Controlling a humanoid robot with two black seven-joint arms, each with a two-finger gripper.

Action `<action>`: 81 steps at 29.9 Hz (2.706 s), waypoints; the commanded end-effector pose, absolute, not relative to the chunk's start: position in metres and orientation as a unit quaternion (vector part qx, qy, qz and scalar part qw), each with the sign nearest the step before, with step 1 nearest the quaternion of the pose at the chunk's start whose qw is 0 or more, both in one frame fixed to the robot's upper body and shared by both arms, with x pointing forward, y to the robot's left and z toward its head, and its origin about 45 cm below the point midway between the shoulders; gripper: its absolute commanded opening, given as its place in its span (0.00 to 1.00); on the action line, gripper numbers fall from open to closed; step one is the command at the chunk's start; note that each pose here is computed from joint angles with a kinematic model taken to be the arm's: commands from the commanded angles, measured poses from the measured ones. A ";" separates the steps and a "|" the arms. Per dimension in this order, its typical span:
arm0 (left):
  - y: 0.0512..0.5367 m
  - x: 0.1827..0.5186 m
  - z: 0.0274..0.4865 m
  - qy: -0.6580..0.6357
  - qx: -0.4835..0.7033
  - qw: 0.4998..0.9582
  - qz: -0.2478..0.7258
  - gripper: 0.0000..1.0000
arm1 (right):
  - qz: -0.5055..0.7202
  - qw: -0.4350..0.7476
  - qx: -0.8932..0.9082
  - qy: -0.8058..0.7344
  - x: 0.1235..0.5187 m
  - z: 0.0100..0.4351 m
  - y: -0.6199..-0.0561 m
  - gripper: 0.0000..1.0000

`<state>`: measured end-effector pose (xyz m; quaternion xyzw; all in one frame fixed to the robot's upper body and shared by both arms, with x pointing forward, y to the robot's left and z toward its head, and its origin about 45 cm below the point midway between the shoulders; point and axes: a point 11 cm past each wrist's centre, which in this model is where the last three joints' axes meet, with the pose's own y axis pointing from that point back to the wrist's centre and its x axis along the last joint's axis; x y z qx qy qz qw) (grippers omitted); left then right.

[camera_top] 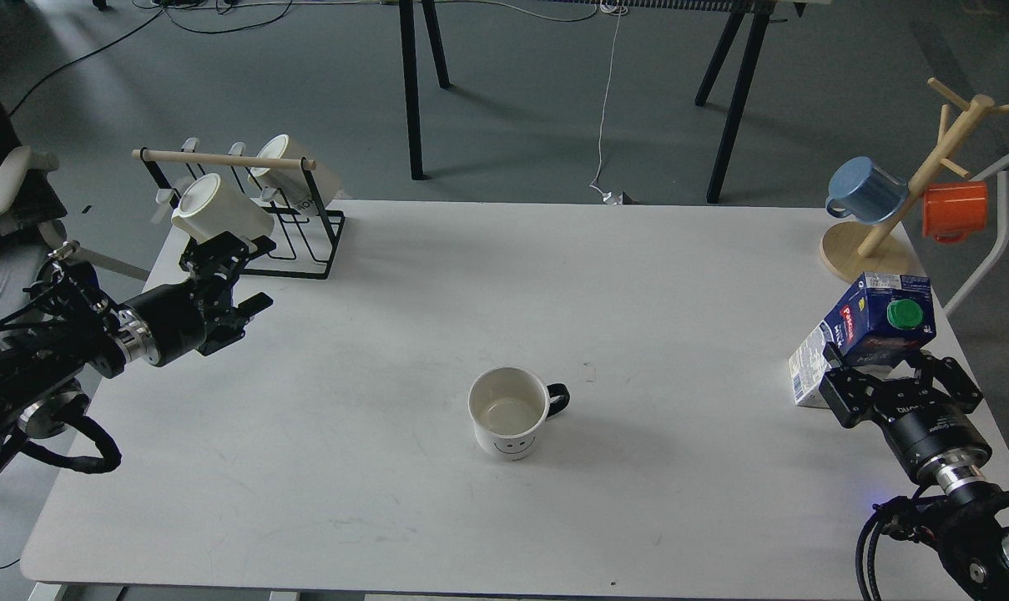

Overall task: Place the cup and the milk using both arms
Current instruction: 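Carry the milk carton with the right gripper beside the mug, then release the milk carton from the right gripper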

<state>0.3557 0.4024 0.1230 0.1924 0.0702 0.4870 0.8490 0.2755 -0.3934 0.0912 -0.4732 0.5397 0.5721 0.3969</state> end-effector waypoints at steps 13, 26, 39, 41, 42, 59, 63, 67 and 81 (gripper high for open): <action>0.403 0.354 0.118 0.075 0.195 0.846 0.490 0.99 | 0.571 0.394 -0.486 0.533 0.278 0.096 -0.388 0.47; 0.408 0.353 0.117 0.074 0.201 0.843 0.493 0.99 | 0.591 0.371 -0.563 0.443 0.289 0.116 -0.302 0.47; 0.408 0.351 0.114 0.077 0.202 0.843 0.493 0.99 | 0.644 0.331 -0.576 0.379 0.250 0.087 -0.207 0.47; 0.407 0.351 0.114 0.077 0.201 0.843 0.493 0.99 | 0.645 0.329 -0.576 0.379 0.248 0.086 -0.204 0.47; 0.407 0.351 0.114 0.077 0.201 0.843 0.493 0.99 | 0.647 0.328 -0.576 0.378 0.246 0.084 -0.202 0.47; 0.408 0.348 0.111 0.081 0.204 0.842 0.493 0.99 | 0.653 0.315 -0.580 0.370 0.240 0.075 -0.179 0.54; 0.408 0.348 0.111 0.081 0.204 0.842 0.493 0.99 | 0.654 0.314 -0.581 0.368 0.240 0.075 -0.178 0.74; 0.408 0.347 0.110 0.082 0.205 0.842 0.493 0.99 | 0.655 0.314 -0.582 0.366 0.239 0.076 -0.177 0.91; 0.408 0.347 0.110 0.082 0.205 0.842 0.493 0.99 | 0.660 0.308 -0.581 0.362 0.219 0.081 -0.186 0.98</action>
